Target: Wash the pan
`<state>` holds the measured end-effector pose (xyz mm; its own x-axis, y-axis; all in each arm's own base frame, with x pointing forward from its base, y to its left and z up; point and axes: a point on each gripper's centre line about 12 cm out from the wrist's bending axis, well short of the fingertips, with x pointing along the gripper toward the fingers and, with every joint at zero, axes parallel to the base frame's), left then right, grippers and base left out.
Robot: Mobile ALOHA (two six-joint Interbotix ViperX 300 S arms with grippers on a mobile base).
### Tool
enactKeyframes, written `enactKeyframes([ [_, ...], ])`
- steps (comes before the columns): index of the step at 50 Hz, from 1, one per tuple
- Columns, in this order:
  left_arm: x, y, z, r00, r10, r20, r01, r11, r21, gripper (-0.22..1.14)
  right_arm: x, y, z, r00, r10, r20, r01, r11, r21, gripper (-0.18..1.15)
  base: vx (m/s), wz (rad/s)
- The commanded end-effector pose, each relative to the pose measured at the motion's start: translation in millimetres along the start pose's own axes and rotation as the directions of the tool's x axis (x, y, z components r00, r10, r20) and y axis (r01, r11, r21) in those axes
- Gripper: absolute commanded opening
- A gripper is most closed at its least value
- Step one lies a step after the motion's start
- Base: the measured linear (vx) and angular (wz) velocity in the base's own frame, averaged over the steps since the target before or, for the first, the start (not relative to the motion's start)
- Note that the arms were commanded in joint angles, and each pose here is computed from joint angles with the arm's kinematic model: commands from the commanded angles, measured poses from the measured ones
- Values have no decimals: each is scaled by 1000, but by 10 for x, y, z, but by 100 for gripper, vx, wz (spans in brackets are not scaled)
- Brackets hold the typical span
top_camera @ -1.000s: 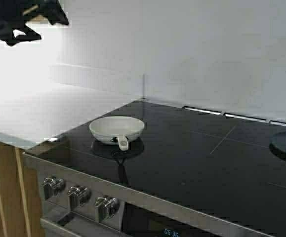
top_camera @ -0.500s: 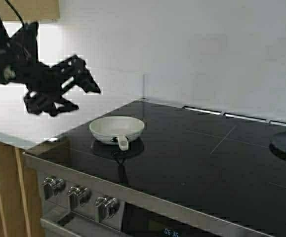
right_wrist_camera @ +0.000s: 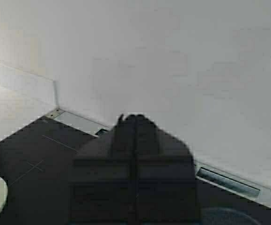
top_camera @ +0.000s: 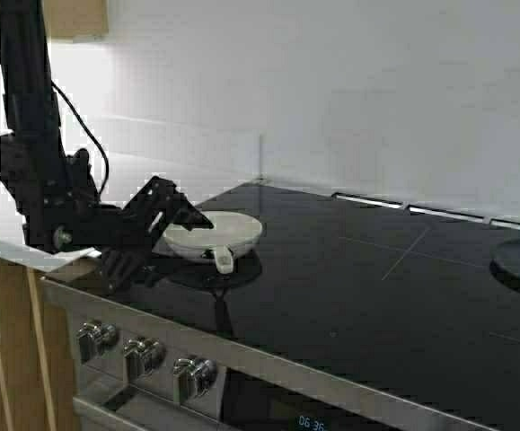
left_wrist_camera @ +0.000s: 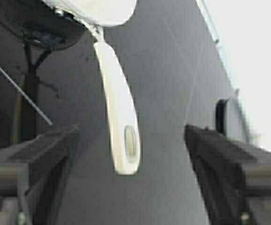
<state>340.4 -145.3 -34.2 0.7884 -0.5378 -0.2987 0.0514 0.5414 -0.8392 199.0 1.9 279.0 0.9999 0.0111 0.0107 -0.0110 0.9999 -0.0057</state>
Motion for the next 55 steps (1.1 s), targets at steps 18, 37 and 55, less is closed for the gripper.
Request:
enactKeyframes([
  [18, 361, 60, 61, 995, -89, 47, 94, 989, -117, 100, 18, 4, 38, 1000, 2, 6, -2, 1000, -5, 6, 0, 0],
  [37, 555, 182, 46, 993, -103, 57, 113, 972, -207, 100, 18, 6, 38, 1000, 5, 6, -4, 1000, -12, 6, 0, 0],
  [55, 784, 170, 132, 989, -127, 75, 141, 962, -232, 100, 46, 10, 0, 1000, 6, -12, -6, 1000, -12, 6, 0, 0],
])
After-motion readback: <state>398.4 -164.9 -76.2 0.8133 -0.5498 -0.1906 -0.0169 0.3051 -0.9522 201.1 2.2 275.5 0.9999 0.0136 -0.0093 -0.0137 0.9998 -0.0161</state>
